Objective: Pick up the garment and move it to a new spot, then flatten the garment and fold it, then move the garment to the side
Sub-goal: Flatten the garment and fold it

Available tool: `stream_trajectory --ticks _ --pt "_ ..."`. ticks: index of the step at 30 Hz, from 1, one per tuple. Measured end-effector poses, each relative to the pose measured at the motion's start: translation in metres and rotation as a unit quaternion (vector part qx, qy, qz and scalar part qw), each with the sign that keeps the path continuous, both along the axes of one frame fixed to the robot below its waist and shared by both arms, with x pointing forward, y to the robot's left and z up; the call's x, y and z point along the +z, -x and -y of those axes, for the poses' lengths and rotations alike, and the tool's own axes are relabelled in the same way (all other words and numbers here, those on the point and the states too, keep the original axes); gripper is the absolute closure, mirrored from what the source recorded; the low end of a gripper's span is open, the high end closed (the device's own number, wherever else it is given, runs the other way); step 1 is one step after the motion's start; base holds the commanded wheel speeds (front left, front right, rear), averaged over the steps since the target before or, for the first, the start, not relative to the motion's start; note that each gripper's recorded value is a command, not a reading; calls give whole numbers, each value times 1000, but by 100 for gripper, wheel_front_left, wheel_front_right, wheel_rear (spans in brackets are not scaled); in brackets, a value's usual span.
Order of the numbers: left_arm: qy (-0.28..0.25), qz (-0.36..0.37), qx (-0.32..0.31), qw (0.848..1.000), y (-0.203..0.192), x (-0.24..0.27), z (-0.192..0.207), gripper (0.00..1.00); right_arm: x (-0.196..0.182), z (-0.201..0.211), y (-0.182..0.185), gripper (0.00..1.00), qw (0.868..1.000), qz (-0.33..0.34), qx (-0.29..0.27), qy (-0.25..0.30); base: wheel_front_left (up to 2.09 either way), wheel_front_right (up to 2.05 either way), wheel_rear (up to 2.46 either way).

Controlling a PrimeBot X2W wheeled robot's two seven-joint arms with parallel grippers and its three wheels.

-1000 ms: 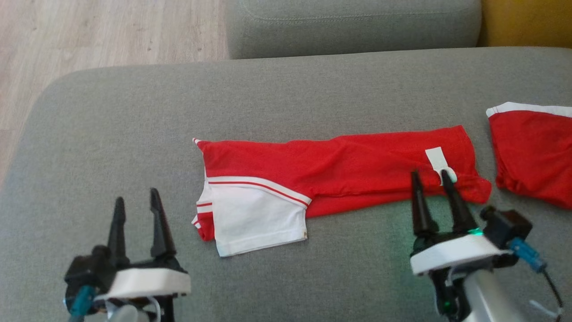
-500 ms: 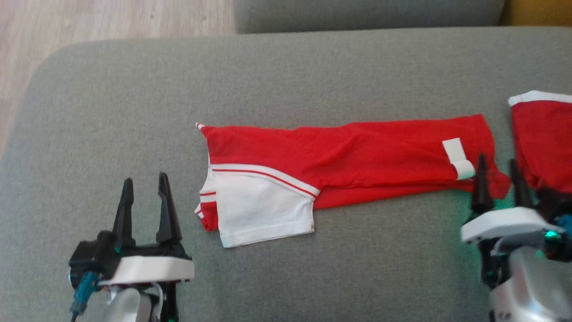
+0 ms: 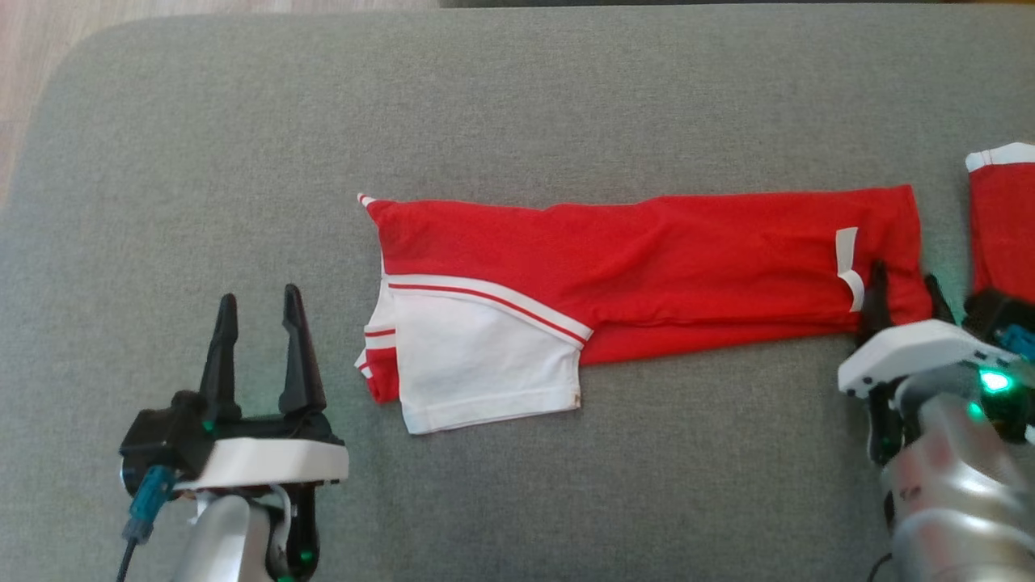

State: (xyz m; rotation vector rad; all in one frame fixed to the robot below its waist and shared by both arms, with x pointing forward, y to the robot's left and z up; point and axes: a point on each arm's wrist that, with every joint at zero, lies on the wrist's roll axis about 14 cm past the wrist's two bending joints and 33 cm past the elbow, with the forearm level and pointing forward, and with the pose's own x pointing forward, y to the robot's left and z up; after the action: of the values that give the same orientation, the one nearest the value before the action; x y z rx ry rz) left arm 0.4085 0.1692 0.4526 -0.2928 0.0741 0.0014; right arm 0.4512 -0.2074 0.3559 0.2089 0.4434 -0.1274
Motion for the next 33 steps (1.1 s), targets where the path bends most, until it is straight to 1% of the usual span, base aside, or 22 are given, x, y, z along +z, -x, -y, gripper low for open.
stream_trajectory --ticks 2,6,8,10,14,16,18,24,26,27,30,33 --pt "0 -1 1 1000 0 -1 -1 0 1 -1 -1 100 1000 -1 4 1 0 0 0" --pt "-2 4 -7 1000 -4 2 5 0 11 3 -1 100 1000 13 -7 3 0 0 0" --pt "1 7 -17 1000 -6 3 11 0 20 16 -1 100 999 28 -23 14 0 0 0" --pt "2 9 -23 1000 -7 5 15 0 34 38 -2 100 997 50 -49 28 0 0 0" --pt "4 16 -29 999 -7 10 20 0 66 80 -3 100 990 90 -88 65 0 0 0" --pt "4 20 -32 999 -7 13 21 0 78 88 -4 100 987 104 -96 74 0 0 0" --pt "4 23 -32 999 -5 15 22 0 88 86 -6 100 986 115 -91 78 0 0 0" --pt "4 35 -31 999 0 25 21 0 115 60 -17 100 984 150 -54 74 0 0 0" --pt "4 39 -30 999 5 29 20 0 127 41 -21 100 984 168 -30 56 0 0 0" --pt "4 40 -29 999 8 30 19 0 132 27 -24 100 984 176 -17 36 0 0 0" --pt "2 47 -22 999 17 36 14 0 145 -25 -27 100 980 194 46 -14 0 0 0" --pt "1 53 -14 999 24 40 9 0 148 -81 -21 100 972 196 116 -63 0 0 0"
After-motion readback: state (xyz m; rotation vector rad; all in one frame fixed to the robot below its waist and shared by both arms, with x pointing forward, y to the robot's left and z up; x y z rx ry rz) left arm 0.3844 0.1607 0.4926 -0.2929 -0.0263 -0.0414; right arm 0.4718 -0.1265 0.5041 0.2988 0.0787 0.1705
